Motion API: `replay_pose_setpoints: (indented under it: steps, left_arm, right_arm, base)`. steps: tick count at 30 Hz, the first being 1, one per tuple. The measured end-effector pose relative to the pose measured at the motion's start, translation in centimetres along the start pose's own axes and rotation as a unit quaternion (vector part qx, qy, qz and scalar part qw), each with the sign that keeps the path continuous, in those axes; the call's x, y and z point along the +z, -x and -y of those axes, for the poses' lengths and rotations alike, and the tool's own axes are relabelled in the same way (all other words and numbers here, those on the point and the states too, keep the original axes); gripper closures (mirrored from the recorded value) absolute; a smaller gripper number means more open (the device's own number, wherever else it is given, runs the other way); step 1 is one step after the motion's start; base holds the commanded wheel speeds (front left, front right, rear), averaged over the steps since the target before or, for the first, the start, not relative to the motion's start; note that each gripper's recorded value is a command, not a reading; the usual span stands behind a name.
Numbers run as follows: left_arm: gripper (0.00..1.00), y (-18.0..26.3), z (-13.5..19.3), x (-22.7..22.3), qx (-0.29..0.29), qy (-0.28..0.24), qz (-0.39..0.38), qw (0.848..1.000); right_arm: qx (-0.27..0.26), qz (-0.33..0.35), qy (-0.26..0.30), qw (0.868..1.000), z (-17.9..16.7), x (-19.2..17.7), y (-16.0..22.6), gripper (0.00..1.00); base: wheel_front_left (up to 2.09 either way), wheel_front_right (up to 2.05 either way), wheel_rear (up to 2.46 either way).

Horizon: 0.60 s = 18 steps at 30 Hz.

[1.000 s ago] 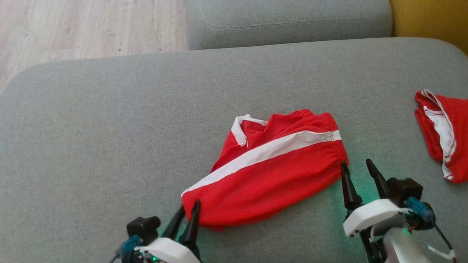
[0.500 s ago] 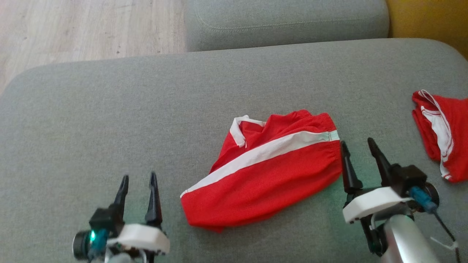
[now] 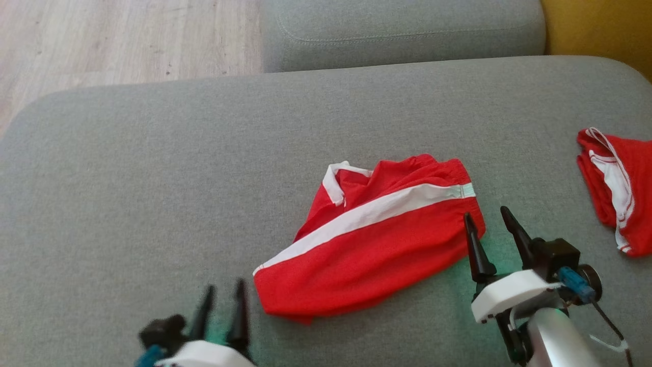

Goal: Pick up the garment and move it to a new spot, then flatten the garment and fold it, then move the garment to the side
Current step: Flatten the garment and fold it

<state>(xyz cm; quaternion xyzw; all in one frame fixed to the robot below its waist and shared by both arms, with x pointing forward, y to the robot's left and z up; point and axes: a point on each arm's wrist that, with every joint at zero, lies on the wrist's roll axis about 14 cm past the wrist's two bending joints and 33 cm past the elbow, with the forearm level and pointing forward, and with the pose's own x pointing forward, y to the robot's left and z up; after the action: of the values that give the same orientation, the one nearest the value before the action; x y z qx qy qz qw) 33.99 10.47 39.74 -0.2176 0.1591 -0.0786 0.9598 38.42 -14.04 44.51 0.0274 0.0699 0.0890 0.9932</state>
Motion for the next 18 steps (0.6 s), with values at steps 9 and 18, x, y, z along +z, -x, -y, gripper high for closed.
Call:
replay_pose_setpoints:
  steps: [9,18]
  left_arm:
    - [0.00,-0.5,6.5,-3.0,-0.090,0.078,-0.069,0.991]
    - [0.00,-0.4,6.8,-3.2,-0.104,0.082,-0.078,0.988]
  right_arm:
    - [-0.002,-0.010,-0.005,1.000,0.1,-0.6,0.3,0.00]
    - [-0.002,-0.015,-0.010,1.000,0.0,-1.0,0.1,0.00]
  base:
    - [0.00,0.00,0.00]
    - [0.00,0.00,0.00]
